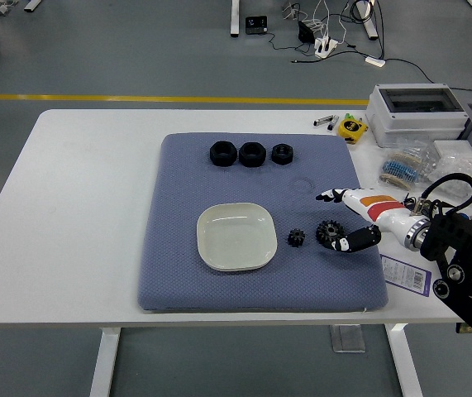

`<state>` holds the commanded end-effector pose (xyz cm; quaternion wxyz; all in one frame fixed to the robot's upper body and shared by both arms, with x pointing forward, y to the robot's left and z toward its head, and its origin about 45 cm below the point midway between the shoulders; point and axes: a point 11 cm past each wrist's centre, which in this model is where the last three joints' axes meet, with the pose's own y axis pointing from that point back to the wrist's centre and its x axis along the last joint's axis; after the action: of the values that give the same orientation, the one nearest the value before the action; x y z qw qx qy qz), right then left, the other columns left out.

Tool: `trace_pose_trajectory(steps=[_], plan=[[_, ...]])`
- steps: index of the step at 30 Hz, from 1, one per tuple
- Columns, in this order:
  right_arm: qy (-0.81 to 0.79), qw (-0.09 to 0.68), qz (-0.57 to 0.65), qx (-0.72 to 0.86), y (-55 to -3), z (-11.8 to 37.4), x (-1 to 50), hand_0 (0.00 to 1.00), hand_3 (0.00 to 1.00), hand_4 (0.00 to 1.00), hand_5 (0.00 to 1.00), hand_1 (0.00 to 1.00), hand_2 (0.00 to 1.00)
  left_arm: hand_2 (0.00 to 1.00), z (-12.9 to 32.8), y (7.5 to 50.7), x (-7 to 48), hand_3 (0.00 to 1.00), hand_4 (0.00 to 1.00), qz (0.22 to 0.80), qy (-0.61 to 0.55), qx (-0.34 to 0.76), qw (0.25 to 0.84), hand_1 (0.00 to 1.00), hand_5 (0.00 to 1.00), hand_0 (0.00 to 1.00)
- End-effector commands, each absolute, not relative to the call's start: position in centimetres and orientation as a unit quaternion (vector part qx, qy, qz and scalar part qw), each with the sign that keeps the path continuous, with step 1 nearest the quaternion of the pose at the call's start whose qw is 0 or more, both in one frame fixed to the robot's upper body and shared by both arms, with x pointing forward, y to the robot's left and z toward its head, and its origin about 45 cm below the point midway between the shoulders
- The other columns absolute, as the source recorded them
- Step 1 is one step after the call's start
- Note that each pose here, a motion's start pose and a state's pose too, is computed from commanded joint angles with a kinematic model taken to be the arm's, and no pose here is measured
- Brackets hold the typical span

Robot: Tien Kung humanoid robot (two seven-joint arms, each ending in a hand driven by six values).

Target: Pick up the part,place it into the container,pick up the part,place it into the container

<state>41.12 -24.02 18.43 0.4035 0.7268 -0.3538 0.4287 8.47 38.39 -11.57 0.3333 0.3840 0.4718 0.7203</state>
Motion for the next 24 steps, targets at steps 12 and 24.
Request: trace_pose_trajectory(steps=[12, 24], plan=[[-0.332, 0.401, 0.449, 0.727, -23.8, 17.1, 40.9, 0.777, 0.843, 0.863, 0.243, 0.736, 0.780, 0.643, -11.6, 38.3, 8.2, 0.566, 0.618, 0.719, 0.472, 0.387, 0.333, 0.624, 0.703, 0.712], [-0.322, 0.413, 0.464, 0.715, -23.9, 16.4, 41.4, 0.608, 0.771, 0.826, 0.229, 0.643, 0.717, 0.643, -11.7, 38.3, 8.1, 0.566, 0.617, 0.717, 0.472, 0.390, 0.334, 0.626, 0.703, 0.708]])
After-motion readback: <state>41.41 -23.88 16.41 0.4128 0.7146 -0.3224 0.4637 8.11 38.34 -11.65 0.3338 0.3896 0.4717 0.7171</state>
